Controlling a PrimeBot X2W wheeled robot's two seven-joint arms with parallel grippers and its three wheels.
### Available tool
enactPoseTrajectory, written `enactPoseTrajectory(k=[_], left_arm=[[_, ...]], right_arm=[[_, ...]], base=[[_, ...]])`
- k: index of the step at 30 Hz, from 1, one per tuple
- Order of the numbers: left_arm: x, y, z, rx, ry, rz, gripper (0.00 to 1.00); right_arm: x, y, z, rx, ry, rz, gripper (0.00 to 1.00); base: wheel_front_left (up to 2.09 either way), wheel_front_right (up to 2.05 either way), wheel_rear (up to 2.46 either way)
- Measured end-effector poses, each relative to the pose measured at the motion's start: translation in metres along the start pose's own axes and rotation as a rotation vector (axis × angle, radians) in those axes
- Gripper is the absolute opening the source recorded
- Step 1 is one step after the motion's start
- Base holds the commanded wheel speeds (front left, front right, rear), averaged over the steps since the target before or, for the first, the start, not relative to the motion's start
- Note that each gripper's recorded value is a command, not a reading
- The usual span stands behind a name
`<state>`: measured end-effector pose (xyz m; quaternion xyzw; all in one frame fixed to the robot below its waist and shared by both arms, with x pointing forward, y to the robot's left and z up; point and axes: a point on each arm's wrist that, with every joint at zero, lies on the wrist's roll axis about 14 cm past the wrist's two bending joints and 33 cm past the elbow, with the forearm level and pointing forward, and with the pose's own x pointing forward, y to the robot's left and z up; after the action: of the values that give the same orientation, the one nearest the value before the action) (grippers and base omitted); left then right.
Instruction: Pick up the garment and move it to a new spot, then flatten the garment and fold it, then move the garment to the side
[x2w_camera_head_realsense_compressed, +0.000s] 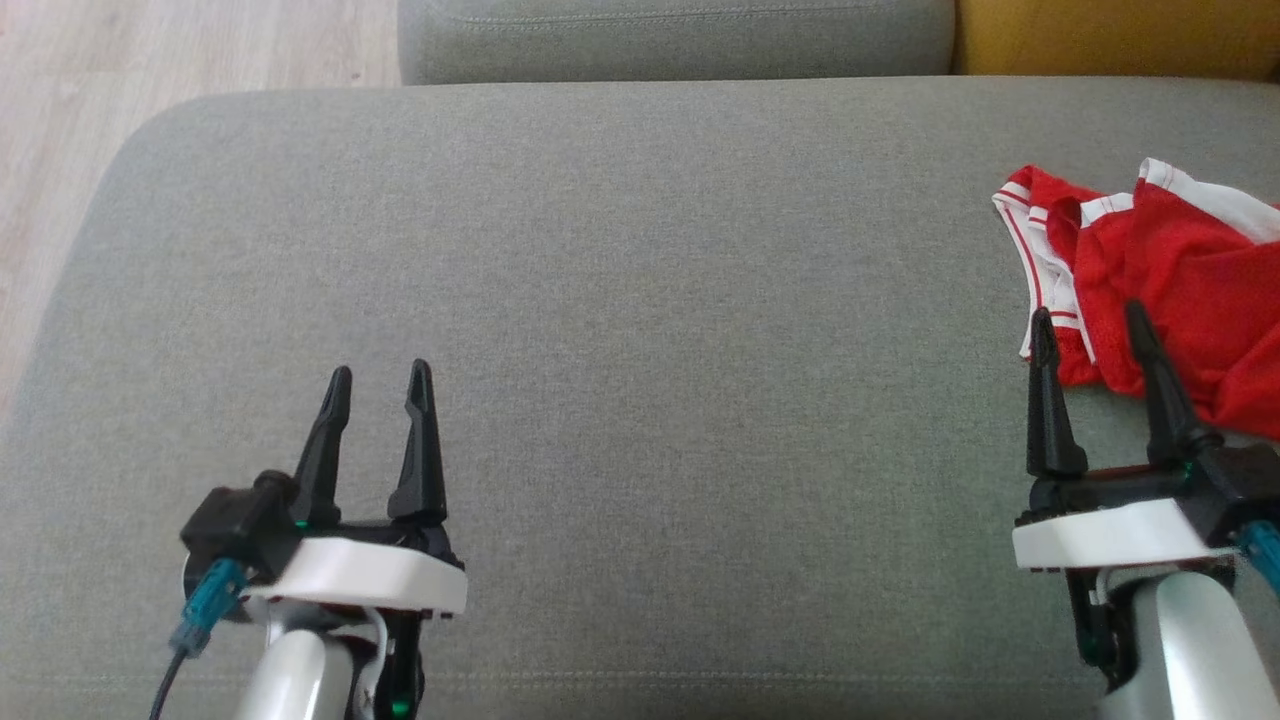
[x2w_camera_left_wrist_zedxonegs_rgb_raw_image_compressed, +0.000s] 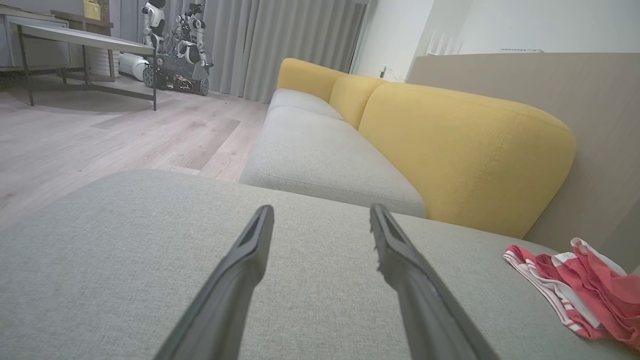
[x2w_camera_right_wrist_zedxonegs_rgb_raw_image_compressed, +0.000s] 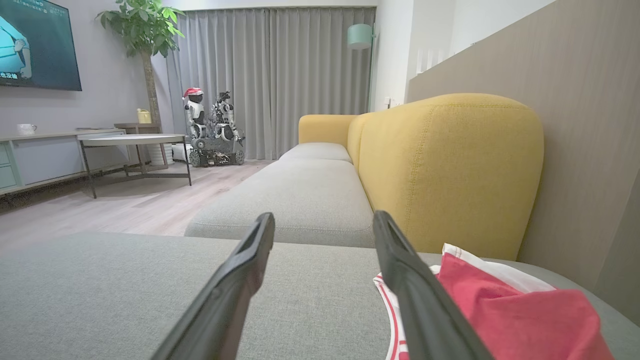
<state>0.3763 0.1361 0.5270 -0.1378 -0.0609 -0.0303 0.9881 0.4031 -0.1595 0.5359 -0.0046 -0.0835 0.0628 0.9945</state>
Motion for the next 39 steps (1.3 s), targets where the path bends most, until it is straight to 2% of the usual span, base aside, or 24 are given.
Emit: enactPoseTrajectory(k=[18, 26, 33, 34, 39], left_arm=[[-0.005, 0.006, -0.005, -0.021, 0.018, 0.013, 1.0], [-0.004, 0.005, -0.008, -0.022, 0.026, 0.011, 1.0], [-0.003, 0.002, -0.011, -0.024, 0.033, -0.001, 1.0], [-0.003, 0.001, -0.011, -0.026, 0.035, -0.006, 0.0], [-0.02, 0.009, -0.043, -0.03, 0.141, 0.025, 0.0]], right_arm=[[0.0, 0.001, 0.001, 0.005, -0.003, 0.004, 1.0], [-0.006, 0.001, -0.027, 0.022, 0.082, -0.001, 1.0], [-0.007, 0.0, -0.03, 0.023, 0.092, -0.004, 1.0], [-0.007, 0.0, -0.03, 0.023, 0.094, -0.004, 0.0], [-0.026, 0.001, -0.062, 0.045, 0.204, -0.013, 0.0]], base=[[0.0, 0.0, 0.0], [0.0, 0.0, 0.0], [0.0, 0.0, 0.0], [0.0, 0.0, 0.0], [0.0, 0.0, 0.0]])
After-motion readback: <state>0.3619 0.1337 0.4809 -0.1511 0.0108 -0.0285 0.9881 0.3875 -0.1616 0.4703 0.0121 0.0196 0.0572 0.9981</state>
